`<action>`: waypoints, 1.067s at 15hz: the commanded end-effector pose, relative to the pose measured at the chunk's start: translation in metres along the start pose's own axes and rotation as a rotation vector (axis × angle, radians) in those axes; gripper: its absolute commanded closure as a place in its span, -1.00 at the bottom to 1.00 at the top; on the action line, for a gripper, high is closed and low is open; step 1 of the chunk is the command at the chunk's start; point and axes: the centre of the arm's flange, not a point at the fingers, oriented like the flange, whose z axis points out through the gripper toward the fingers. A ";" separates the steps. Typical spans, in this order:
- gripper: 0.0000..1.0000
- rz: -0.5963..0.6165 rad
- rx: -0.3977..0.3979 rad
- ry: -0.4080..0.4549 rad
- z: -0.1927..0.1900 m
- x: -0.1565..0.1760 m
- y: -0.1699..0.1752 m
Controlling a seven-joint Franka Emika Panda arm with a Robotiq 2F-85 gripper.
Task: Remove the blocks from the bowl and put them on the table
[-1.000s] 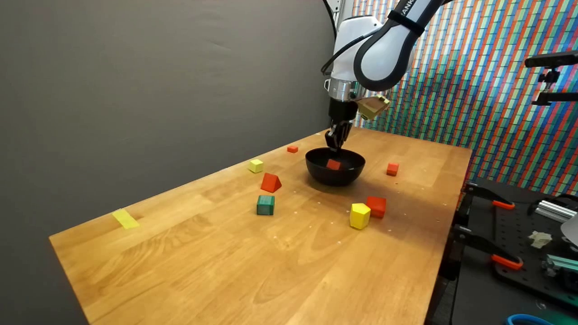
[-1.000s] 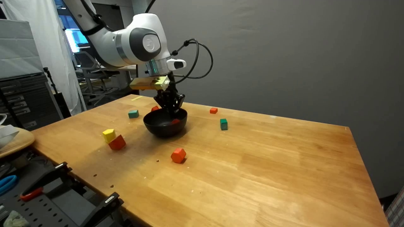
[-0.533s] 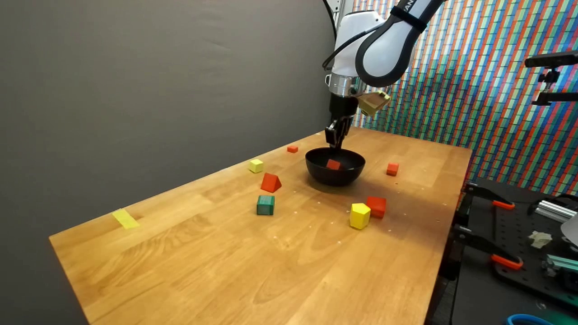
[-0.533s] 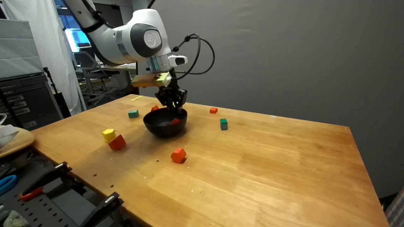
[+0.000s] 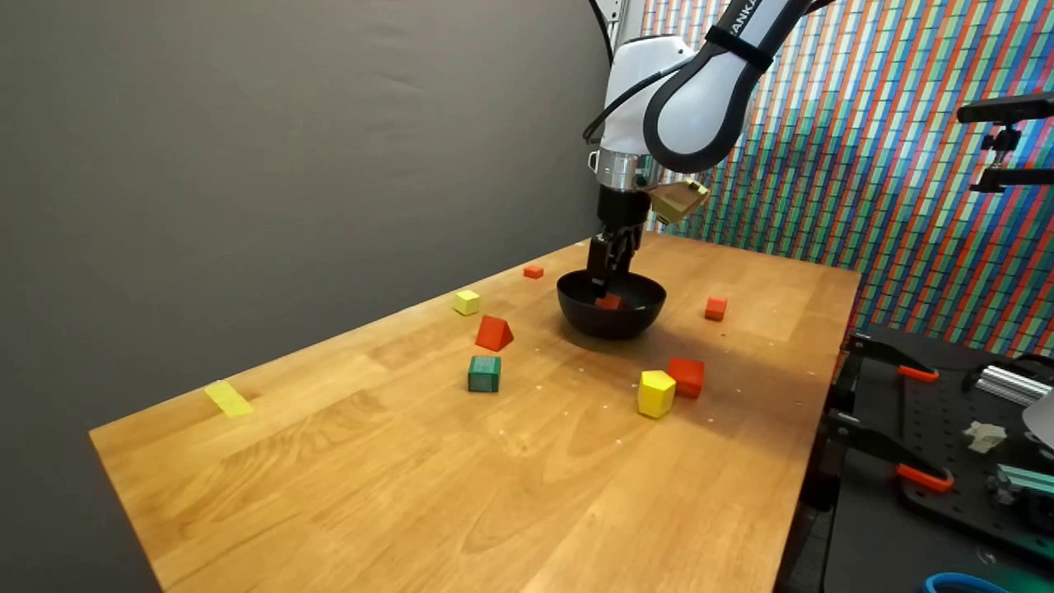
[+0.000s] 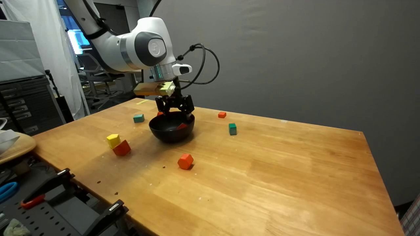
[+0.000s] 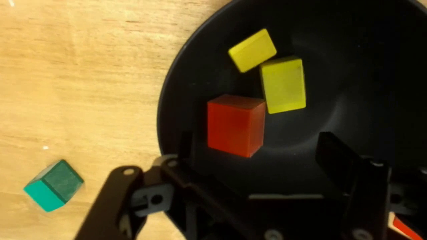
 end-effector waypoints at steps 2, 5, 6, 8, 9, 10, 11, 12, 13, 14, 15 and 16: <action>-1.00 -0.012 0.048 -0.009 0.018 0.009 -0.005; -1.00 -0.015 0.074 -0.023 0.027 0.010 -0.011; -1.00 -0.017 0.078 -0.026 0.029 0.010 -0.011; -0.49 -0.024 0.081 -0.031 0.030 0.013 -0.012; -0.47 -0.028 0.079 -0.032 0.030 0.014 -0.011; -0.41 -0.033 0.071 -0.034 0.029 0.016 -0.010; -0.23 -0.035 0.067 -0.032 0.028 0.018 -0.008; -0.07 -0.039 0.058 -0.033 0.027 0.020 -0.008; 0.09 -0.043 0.052 -0.035 0.027 0.021 -0.007; 0.26 -0.047 0.045 -0.038 0.026 0.023 -0.007; 0.39 -0.052 0.041 -0.045 0.027 0.024 -0.006; 0.57 -0.058 0.038 -0.050 0.027 0.025 -0.006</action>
